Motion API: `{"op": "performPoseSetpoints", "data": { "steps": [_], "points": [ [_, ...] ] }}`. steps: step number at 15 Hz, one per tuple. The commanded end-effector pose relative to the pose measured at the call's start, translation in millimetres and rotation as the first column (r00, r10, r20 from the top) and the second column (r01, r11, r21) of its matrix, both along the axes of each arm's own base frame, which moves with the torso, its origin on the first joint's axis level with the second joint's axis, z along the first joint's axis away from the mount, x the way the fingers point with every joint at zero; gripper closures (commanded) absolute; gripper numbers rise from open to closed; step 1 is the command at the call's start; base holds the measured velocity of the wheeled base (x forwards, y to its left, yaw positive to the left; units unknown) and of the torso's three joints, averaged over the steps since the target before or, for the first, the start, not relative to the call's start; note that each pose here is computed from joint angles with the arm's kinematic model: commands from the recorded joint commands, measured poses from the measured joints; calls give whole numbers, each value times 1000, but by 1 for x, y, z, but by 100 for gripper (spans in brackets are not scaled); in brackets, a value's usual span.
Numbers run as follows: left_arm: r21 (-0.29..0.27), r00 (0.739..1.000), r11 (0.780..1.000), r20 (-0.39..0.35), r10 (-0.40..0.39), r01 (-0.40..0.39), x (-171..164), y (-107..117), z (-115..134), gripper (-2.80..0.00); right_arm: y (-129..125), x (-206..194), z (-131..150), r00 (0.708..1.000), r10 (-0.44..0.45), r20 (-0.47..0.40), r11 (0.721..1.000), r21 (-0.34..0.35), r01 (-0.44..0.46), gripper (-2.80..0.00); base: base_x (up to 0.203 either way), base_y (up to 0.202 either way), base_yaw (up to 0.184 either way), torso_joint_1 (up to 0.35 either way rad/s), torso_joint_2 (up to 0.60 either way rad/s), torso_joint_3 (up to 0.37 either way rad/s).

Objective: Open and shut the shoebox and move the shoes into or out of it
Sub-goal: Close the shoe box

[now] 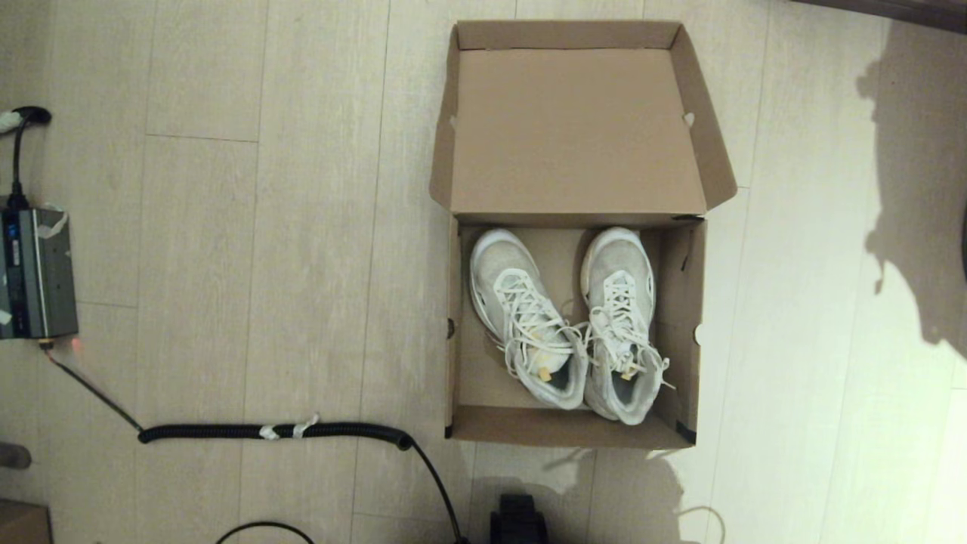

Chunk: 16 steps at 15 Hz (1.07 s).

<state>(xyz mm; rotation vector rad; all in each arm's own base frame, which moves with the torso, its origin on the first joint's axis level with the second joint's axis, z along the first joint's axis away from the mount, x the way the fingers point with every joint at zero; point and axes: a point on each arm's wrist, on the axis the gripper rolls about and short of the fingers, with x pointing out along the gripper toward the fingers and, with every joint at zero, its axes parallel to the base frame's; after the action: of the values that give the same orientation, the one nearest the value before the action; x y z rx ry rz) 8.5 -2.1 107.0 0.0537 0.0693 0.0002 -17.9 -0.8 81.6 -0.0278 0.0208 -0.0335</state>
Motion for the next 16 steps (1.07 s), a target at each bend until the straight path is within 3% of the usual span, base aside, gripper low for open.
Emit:
{"op": "performPoseSetpoints", "data": {
  "steps": [1,3,4,6,8,9,10,11,12,13,16],
  "points": [
    [-19,982,999,-188,22,-26,-8,0,-22,0,0,-4,-6,999,0,43,1000,4,0,0,0,0,0,0,0,0],
    [-71,975,995,-208,-78,65,-7,0,-21,0,0,-4,-6,999,-3,45,1000,18,2,0,0,0,0,0,0,0],
    [-96,978,993,-189,-87,70,-9,0,-21,0,0,-4,-6,999,-4,46,1000,27,2,0,0,0,0,0,0,0],
    [-99,997,994,-63,-47,41,-21,1,-22,0,0,-4,-6,999,-7,47,998,64,4,0,0,0,0,0,0,0],
    [-22,999,999,44,-24,25,-33,1,-26,0,0,-4,-6,999,-10,47,998,64,7,0,0,0,0,0,0,0],
    [71,998,997,47,-29,25,-35,1,-27,0,0,-4,-6,999,-11,47,998,67,7,0,0,0,0,0,0,0],
    [128,999,991,8,-51,49,-35,1,-30,0,0,-4,-6,999,-9,47,998,67,6,0,0,0,0,0,0,0],
    [106,998,992,-24,-59,62,-36,1,-31,0,0,-4,-6,999,-10,46,998,67,7,0,0,0,0,0,0,0],
    [15,998,999,-32,-47,47,-36,1,-30,0,0,-4,-6,999,-11,46,998,69,7,0,0,0,0,0,0,0],
    [-35,999,999,-32,-14,13,-37,2,-30,0,0,-4,-6,999,-10,46,998,70,7,0,0,0,0,0,0,0],
    [-44,1000,999,-7,11,-11,-36,2,-30,0,0,-4,-4,999,-10,54,997,75,6,0,0,0,0,0,0,0]
  ]
}}
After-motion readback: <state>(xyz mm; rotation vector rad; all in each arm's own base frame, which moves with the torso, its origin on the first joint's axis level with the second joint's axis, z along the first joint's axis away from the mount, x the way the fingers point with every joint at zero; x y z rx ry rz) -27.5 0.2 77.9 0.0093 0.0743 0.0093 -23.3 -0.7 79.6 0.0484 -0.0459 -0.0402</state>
